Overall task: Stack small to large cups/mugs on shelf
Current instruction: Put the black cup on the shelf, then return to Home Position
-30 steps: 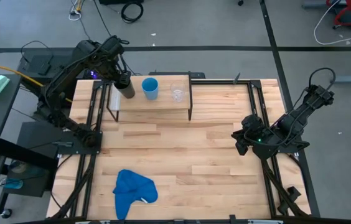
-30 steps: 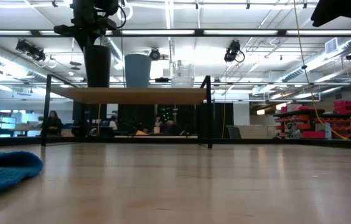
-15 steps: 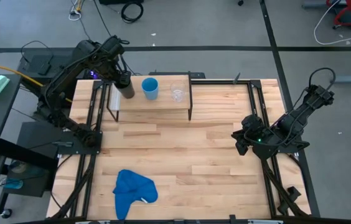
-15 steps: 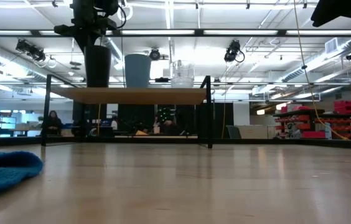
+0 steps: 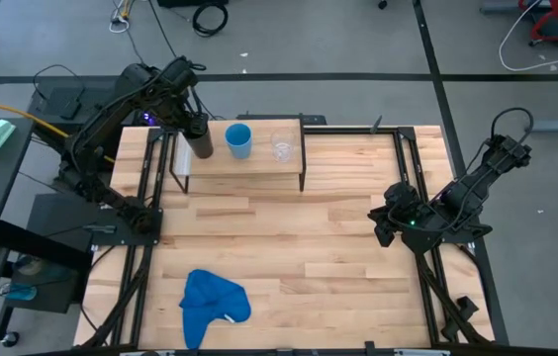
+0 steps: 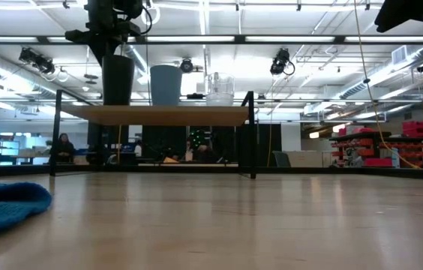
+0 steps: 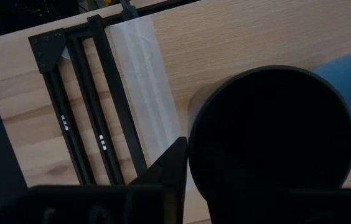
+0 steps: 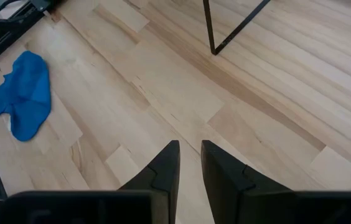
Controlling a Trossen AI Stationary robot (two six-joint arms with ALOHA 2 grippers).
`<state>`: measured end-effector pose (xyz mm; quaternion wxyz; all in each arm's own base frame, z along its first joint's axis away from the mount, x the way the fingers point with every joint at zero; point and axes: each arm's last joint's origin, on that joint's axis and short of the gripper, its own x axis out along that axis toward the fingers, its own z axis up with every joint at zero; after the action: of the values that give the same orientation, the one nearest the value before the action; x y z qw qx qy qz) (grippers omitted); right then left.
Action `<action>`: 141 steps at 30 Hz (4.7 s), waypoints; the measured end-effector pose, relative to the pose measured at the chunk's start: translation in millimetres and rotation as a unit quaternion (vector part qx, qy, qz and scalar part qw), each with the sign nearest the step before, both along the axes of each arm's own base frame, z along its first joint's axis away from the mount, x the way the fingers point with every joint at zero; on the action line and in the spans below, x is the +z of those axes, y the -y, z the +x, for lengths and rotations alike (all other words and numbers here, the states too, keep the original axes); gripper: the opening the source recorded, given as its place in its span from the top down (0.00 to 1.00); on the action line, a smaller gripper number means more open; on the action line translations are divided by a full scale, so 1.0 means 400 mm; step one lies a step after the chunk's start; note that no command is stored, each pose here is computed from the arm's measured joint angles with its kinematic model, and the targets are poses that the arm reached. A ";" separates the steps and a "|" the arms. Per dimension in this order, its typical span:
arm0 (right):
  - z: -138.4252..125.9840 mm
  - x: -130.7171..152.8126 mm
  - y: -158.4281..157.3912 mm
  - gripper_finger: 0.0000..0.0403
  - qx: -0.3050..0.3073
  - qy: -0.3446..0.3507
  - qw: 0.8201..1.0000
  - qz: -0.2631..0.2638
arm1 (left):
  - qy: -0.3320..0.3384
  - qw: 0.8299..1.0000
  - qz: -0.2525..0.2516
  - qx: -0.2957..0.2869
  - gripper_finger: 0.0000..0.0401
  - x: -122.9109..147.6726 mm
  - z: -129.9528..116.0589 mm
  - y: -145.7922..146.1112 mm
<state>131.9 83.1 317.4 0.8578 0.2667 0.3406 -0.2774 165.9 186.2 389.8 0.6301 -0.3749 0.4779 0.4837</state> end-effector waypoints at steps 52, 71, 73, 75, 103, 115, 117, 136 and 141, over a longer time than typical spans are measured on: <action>0.012 0.006 -0.013 0.82 0.023 0.016 0.999 0.028 | 0.316 0.937 0.144 -0.036 0.73 0.216 -0.248 0.356; 0.046 0.065 -0.051 0.82 0.143 0.132 0.980 0.043 | 0.408 0.871 0.236 -0.138 0.73 0.203 -0.408 0.460; 0.046 0.094 -0.056 0.82 0.174 0.180 0.967 0.037 | 0.460 0.835 0.250 -0.168 0.73 0.192 -0.417 0.471; 0.041 0.121 -0.052 0.82 0.195 0.221 0.955 0.029 | 0.507 0.793 0.270 -0.203 0.73 0.179 -0.426 0.481; -0.343 0.322 0.258 0.82 0.230 0.588 0.755 -0.176 | 0.549 0.600 0.472 -0.340 0.73 0.072 -0.397 0.478; -0.469 0.300 0.353 0.82 0.183 0.625 0.697 -0.300 | 0.465 0.612 0.558 -0.314 0.73 0.071 -0.401 0.467; -0.485 0.286 0.366 0.82 0.185 0.634 0.700 -0.274 | 0.462 0.613 0.560 -0.311 0.73 0.071 -0.401 0.466; -0.298 0.089 0.216 0.82 0.254 0.630 0.713 -0.173 | 0.427 0.670 0.565 -0.222 0.73 0.004 -0.436 0.468; -0.314 0.104 0.236 0.82 0.198 0.635 0.709 -0.234 | 0.374 0.682 0.612 -0.144 0.73 -0.010 -0.485 0.478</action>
<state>6.1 -11.3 358.8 0.9420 0.0973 -0.3149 0.0631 -28.3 -4.9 385.9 0.9072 0.0180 -0.1517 0.3919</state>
